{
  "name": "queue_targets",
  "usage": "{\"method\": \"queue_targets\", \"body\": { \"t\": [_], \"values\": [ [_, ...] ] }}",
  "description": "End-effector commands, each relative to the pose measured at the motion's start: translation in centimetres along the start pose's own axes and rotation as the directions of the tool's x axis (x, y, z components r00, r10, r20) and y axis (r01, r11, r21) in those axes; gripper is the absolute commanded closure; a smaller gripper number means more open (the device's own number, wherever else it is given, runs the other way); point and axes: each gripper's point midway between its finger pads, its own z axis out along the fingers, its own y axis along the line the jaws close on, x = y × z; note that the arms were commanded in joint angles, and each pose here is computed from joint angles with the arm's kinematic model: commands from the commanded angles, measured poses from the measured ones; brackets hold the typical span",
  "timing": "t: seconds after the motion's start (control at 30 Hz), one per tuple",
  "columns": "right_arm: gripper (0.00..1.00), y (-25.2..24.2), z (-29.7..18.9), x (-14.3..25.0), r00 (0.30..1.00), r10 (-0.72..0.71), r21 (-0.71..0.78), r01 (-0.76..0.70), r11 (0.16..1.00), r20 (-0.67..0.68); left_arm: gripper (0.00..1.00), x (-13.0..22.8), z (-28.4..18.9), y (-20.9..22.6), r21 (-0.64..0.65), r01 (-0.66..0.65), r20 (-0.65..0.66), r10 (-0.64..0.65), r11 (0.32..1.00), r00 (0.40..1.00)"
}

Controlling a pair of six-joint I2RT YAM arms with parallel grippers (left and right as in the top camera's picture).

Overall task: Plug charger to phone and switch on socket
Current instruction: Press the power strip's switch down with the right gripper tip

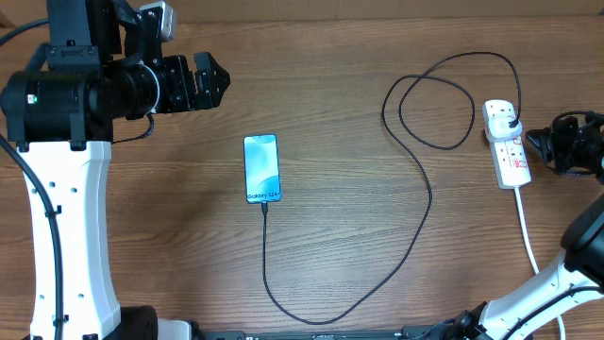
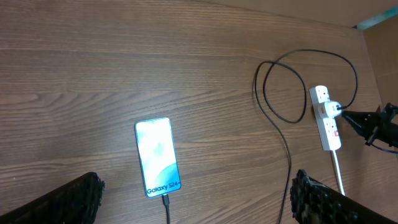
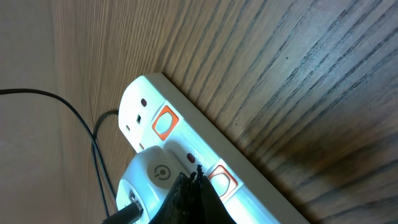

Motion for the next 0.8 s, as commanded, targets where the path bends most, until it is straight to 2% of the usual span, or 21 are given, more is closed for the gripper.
{"method": "queue_targets", "body": {
  "t": [0.0, 0.77],
  "values": [
    [0.96, -0.3, 0.4, 0.2, 1.0, 0.016, -0.008, -0.016, 1.0, -0.013, 0.01, -0.2, -0.1, -0.2, -0.002, -0.01, 0.008, 0.01, 1.0, 1.0],
    [0.96, -1.0, 1.6, 0.9, 0.999, 0.039, 0.001, -0.039, 0.999, -0.003, 0.0, -0.2, -0.1, -0.2, -0.001, -0.01, 0.008, 0.01, 1.0, 1.0]
  ]
}}
